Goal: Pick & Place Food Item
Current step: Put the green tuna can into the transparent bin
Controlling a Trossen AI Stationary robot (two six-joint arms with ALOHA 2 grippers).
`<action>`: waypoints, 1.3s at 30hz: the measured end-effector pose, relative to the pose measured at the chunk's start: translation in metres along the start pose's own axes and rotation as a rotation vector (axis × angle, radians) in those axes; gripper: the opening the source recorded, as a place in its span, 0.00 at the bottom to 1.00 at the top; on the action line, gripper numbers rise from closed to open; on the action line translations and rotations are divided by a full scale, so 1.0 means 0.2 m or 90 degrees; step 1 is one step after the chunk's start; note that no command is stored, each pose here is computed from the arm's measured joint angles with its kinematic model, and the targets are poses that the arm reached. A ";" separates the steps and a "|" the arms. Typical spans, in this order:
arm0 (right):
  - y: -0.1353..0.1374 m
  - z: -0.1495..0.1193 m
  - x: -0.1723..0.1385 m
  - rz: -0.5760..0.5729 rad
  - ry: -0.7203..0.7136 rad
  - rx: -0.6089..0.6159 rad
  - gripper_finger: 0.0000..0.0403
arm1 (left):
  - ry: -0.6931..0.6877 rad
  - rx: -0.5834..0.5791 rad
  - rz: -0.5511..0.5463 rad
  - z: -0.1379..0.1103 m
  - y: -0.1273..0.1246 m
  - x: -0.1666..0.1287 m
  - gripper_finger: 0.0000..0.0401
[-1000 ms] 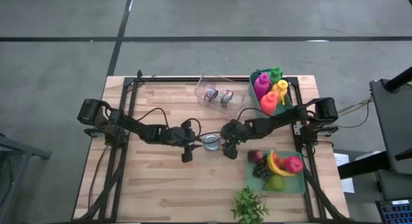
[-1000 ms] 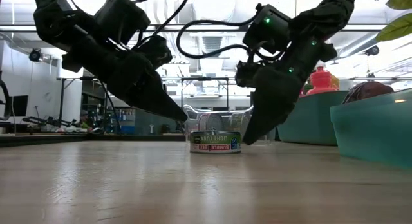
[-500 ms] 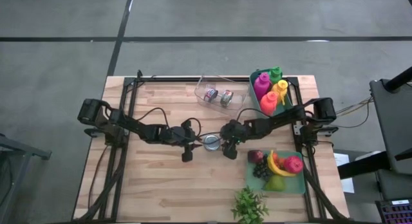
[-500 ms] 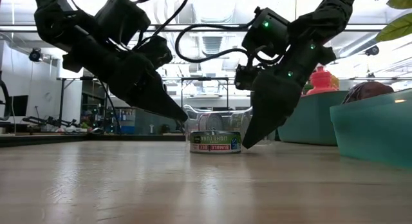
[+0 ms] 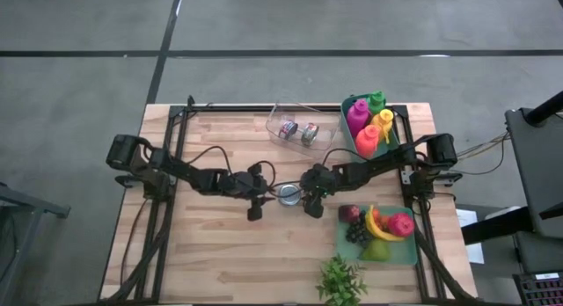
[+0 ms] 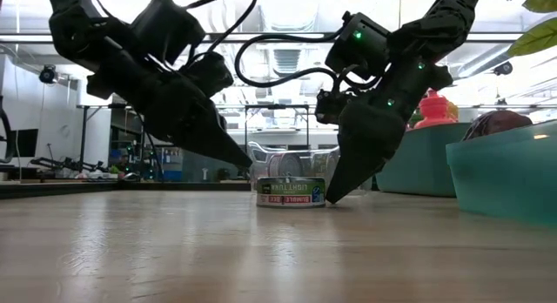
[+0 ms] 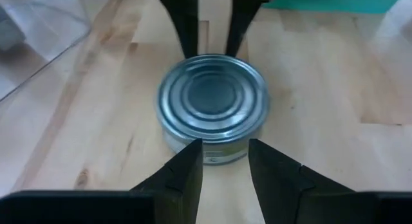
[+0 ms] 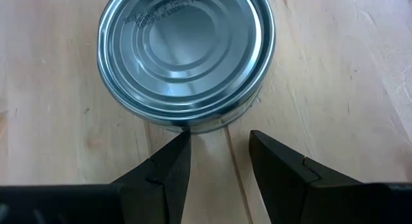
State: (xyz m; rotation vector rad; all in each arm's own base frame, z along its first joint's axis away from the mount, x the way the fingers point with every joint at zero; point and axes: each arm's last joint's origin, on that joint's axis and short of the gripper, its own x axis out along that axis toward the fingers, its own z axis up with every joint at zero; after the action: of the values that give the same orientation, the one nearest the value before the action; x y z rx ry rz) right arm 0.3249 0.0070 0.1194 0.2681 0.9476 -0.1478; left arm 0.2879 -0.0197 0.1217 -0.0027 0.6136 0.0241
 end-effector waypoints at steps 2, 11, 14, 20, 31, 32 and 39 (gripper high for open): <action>0.00 0.00 0.00 0.000 0.000 0.000 0.39 | 0.000 -0.005 0.006 0.00 0.02 0.00 0.32; 0.00 0.00 0.00 0.002 -0.002 -0.005 0.39 | 0.017 -0.012 0.003 -0.02 0.08 0.04 0.32; 0.00 0.00 0.00 0.003 -0.001 -0.005 0.39 | 0.010 -0.016 0.003 -0.01 0.08 0.04 0.32; 0.00 0.00 0.00 0.003 -0.001 -0.002 0.39 | 0.012 -0.019 -0.017 0.01 0.07 0.07 0.32; 0.00 0.00 0.00 0.002 0.001 -0.002 0.39 | 0.024 -0.019 -0.020 -0.02 0.07 0.11 0.32; 0.00 0.00 0.00 0.002 0.001 -0.003 0.39 | 0.024 -0.019 -0.020 -0.02 0.07 0.11 0.32; 0.00 0.00 0.00 0.004 -0.007 -0.003 0.39 | 0.024 -0.019 -0.020 -0.02 0.07 0.11 0.32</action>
State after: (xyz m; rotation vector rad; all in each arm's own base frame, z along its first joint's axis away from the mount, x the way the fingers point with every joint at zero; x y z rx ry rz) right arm 0.3259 0.0071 0.1194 0.2658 0.9355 -0.1405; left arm 0.3033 -0.0047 0.1060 -0.0413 0.6500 0.0031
